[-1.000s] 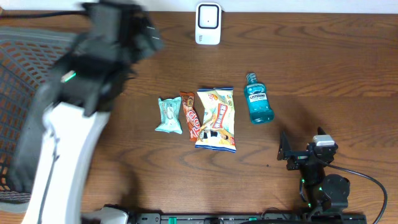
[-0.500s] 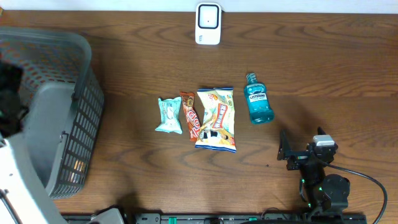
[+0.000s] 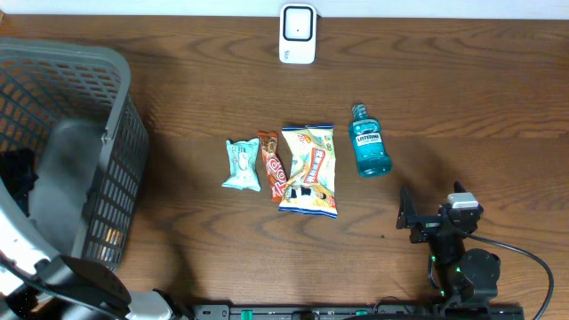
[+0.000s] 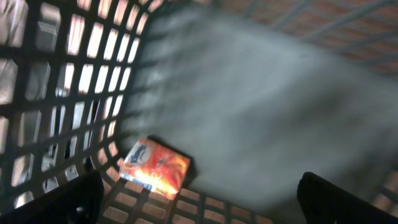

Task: Scan the item barcode
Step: 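Lower the left gripper into the basket and grasp the orange Kleenex pack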

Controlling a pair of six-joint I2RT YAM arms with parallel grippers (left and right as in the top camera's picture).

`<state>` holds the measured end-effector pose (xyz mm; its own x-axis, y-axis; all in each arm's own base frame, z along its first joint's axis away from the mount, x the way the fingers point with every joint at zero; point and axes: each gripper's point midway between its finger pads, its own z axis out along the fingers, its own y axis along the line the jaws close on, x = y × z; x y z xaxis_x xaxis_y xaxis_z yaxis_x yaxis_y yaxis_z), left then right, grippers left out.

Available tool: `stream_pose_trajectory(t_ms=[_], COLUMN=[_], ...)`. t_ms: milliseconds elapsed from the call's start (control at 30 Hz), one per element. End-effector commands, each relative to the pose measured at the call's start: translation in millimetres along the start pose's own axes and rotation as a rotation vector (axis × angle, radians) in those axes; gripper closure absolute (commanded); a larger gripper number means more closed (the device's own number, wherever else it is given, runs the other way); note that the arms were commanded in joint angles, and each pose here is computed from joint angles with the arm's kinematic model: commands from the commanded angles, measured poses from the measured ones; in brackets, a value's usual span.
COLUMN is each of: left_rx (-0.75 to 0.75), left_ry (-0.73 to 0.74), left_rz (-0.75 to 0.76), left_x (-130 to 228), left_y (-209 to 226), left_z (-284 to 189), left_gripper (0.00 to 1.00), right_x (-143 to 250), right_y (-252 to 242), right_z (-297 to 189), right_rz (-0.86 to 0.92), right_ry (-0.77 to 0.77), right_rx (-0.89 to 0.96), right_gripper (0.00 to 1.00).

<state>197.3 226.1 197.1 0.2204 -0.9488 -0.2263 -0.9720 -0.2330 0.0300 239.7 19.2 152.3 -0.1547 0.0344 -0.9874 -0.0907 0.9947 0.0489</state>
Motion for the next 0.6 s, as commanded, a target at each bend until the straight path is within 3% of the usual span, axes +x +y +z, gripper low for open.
stream_pose_trajectory(t_ms=[0, 567], left_rx=[-0.054, -0.152], left_ry=[0.050, 0.094], left_rz=[-0.083, -0.126], left_x=[8.0, 34.3], left_y=[7.9, 26.1], left_z=[17.9, 85.3], left_gripper=[0.02, 0.02], right_x=[0.2, 0.2], right_y=[1.9, 1.9], right_z=[-0.2, -0.2], right_rz=[-0.015, -0.015], right_ry=[-0.002, -0.002], right_rx=[-0.006, -0.006], right_gripper=[0.01, 0.01])
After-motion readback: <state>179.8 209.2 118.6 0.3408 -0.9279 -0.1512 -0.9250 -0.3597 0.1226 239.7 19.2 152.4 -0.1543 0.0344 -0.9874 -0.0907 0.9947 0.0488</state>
